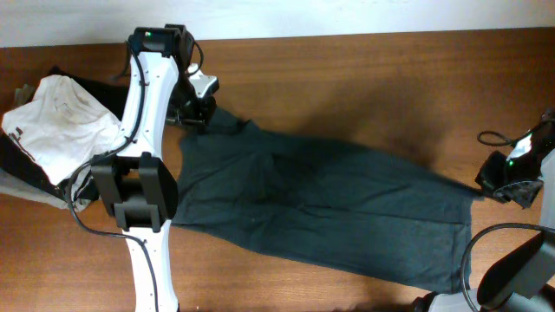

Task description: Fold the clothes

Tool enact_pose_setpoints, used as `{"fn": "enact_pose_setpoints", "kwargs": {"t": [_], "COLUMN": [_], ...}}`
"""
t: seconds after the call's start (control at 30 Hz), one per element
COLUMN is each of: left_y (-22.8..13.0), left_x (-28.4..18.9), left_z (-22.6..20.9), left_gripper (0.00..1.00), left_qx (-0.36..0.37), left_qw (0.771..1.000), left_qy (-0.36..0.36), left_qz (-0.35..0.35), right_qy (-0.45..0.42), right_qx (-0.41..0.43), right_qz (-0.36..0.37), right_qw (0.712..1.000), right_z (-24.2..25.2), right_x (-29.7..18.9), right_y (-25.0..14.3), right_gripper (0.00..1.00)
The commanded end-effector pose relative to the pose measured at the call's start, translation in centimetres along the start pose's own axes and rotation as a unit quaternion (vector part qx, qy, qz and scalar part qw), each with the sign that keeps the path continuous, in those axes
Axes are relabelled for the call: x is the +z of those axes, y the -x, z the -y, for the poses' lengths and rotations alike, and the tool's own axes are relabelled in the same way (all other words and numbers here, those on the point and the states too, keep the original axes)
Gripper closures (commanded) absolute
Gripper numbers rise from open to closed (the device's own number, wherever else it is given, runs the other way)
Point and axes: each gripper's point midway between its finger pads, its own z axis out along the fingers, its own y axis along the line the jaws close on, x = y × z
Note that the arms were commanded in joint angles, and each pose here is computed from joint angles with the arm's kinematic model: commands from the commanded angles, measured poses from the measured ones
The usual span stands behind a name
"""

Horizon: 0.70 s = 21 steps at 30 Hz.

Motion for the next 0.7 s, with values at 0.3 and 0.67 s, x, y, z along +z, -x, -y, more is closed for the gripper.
{"fn": "enact_pose_setpoints", "kwargs": {"t": [0.3,0.67], "left_y": [-4.7,-9.1], "left_x": [-0.3,2.3], "left_z": [0.0,0.4], "left_gripper": [0.99,0.96], "left_qx": [-0.026,-0.042], "left_qw": [0.999,0.992], "left_qy": [-0.016,-0.033], "left_qz": [-0.039,-0.115], "right_qy": [-0.057,-0.082], "right_qx": [0.042,0.043], "right_qz": [-0.042,-0.053], "right_qw": [0.997,0.994], "right_z": [3.0,4.0], "right_x": [2.4,3.2], "right_y": [-2.8,-3.6], "right_gripper": [0.95,0.95]}}
